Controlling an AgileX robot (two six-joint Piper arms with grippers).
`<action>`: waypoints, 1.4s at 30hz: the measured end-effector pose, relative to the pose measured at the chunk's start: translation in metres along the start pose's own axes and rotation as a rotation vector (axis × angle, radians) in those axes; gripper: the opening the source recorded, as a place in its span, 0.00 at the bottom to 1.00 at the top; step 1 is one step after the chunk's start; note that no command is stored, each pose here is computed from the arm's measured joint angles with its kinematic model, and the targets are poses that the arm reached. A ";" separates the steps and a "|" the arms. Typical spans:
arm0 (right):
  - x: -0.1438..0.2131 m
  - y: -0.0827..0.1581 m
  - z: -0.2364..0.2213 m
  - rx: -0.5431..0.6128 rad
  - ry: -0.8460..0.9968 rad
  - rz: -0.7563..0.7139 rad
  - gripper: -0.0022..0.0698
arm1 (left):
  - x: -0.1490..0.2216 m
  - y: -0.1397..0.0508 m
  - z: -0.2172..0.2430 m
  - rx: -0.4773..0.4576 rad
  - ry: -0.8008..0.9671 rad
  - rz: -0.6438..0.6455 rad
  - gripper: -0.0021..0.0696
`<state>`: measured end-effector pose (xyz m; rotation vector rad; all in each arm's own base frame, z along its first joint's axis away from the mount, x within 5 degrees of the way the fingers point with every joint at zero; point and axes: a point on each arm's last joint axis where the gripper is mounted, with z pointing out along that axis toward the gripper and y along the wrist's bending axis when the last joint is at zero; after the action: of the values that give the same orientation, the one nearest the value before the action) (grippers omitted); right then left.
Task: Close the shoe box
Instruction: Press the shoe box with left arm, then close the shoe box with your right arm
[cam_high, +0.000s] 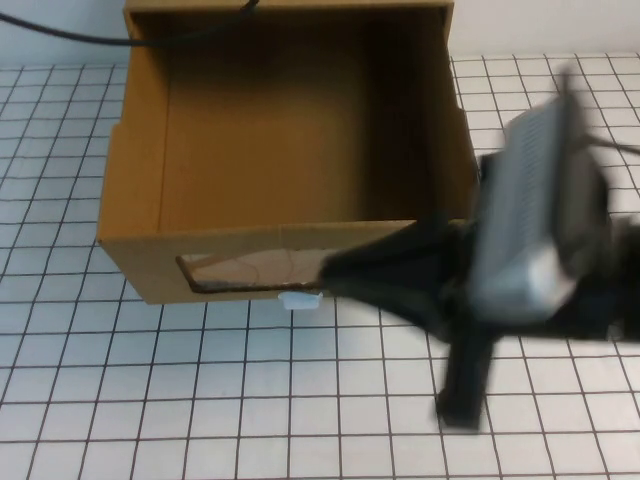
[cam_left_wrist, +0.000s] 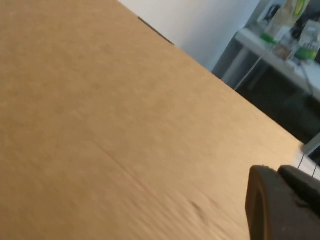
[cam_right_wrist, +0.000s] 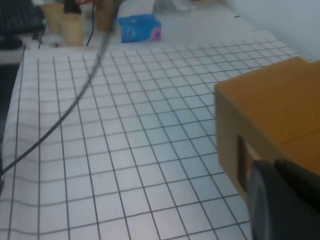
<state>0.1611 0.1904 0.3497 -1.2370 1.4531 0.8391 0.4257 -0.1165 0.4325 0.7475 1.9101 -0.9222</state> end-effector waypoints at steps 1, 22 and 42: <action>0.002 0.004 0.009 -0.010 0.012 -0.048 0.01 | 0.000 0.013 0.012 0.022 -0.007 -0.027 0.03; 0.058 -0.001 0.185 -0.137 0.207 -0.426 0.01 | 0.019 0.069 0.062 0.056 -0.084 -0.166 0.03; 0.044 -0.163 0.188 0.128 0.125 -0.464 0.01 | 0.017 0.068 0.062 0.072 -0.106 -0.176 0.03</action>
<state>0.3673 0.3167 0.2764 -1.4700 1.2210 0.3560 0.4983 -0.1283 0.3742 0.5663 1.8794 -1.1225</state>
